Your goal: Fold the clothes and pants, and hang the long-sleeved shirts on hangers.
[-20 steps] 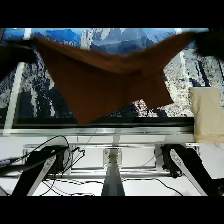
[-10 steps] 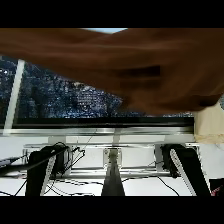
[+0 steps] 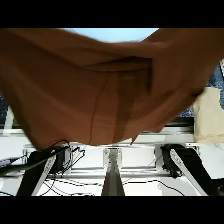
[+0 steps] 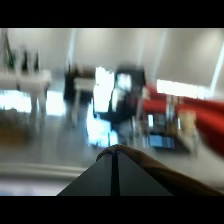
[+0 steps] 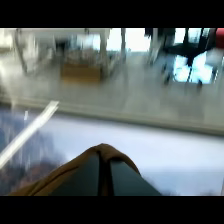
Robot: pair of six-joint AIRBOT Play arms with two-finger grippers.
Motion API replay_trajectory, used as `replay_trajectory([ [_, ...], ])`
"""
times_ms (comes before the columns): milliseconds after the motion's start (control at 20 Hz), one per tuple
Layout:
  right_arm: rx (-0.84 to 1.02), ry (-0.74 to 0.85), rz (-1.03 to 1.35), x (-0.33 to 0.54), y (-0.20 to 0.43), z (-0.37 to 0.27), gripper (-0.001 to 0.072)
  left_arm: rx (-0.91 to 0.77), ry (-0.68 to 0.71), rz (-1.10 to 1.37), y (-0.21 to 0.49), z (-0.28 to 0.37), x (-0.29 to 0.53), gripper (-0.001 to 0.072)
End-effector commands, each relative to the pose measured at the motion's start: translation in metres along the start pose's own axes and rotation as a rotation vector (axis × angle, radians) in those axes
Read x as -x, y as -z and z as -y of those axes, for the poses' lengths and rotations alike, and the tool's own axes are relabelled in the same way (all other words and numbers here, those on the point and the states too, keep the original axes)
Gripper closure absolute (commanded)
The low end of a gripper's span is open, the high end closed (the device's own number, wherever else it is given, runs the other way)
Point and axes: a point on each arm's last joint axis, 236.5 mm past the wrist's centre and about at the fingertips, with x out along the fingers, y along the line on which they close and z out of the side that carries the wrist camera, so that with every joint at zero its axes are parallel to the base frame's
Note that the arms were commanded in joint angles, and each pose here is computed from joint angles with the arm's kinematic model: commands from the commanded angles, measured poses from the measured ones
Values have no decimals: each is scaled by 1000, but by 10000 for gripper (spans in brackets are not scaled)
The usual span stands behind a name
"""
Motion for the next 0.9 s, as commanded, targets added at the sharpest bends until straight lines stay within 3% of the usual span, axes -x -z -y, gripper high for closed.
replay_trajectory([
  [0, -104, -69, -436, -77, 124, 21, 695, 32, 13, -495, 181, -27, -66, 696],
  [100, -177, -83, -602, -119, 188, 38, 694, 34, -12, -671, 272, -51, -87, 694],
  [250, -265, -57, -736, -176, 271, 68, 694, 127, -93, -727, 342, -77, -108, 694],
  [500, -317, -2, -830, -216, 355, 97, 695, 189, -130, -753, 373, -86, -111, 694],
  [850, -145, 20, -1238, -134, 407, 112, 695, 13, 9, -1156, 423, -86, -32, 694],
])
